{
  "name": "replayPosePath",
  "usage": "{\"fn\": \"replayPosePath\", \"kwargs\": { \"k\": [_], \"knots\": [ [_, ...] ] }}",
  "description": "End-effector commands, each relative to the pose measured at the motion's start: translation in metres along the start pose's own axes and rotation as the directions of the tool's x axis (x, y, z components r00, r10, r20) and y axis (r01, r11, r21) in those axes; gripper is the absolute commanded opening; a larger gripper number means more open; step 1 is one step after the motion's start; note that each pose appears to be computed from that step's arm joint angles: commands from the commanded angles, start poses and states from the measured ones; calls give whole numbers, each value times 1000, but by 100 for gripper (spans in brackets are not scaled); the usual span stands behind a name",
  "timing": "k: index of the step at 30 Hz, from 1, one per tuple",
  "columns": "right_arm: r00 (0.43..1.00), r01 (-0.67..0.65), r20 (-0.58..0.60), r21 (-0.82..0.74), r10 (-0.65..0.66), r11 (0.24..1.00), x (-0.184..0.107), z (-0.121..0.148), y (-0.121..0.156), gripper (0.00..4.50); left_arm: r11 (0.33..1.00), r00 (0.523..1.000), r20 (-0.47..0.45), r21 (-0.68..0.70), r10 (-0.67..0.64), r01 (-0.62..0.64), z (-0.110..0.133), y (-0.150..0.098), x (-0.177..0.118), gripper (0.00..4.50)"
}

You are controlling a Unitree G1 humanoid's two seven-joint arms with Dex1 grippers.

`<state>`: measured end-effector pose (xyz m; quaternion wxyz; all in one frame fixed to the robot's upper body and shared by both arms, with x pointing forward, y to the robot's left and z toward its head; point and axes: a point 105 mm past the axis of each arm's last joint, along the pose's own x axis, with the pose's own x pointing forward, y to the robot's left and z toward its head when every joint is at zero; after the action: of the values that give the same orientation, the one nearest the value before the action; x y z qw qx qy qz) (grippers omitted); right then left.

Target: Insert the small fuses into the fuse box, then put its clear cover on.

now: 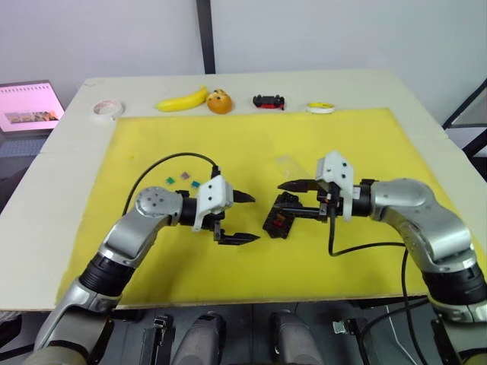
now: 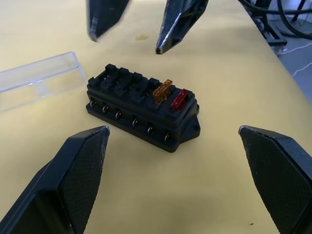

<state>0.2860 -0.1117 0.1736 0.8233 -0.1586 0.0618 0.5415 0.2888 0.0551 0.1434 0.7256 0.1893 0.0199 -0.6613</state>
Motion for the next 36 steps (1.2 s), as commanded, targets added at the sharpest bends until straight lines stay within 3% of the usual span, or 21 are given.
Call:
{"fn": "replayPosePath", "kwargs": {
  "k": [1,2,3,15,18,21,36],
  "knots": [
    [999,35,43,-11,-34,999,-1,7,10,54,999,1000,26,52,0,-1,11,4,-1,450],
    [998,44,43,-3,-44,999,0,5,12,6,999,1000,26,54,-4,2,11,4,0,450],
    [998,54,43,2,-54,999,1,3,14,2,998,1000,26,56,-8,6,11,4,0,450],
    [992,126,9,18,-126,992,-5,-4,18,2,997,999,25,68,-27,25,12,2,3,450],
    [991,135,-4,24,-135,991,-10,-4,20,83,997,999,26,72,-27,25,12,2,3,450],
    [986,165,-20,30,-164,986,-12,-5,19,223,997,999,28,73,-26,24,13,2,3,450],
    [978,204,-54,89,-200,975,-7,-17,18,223,997,999,28,70,-25,23,13,2,3,450]
  ]
}}
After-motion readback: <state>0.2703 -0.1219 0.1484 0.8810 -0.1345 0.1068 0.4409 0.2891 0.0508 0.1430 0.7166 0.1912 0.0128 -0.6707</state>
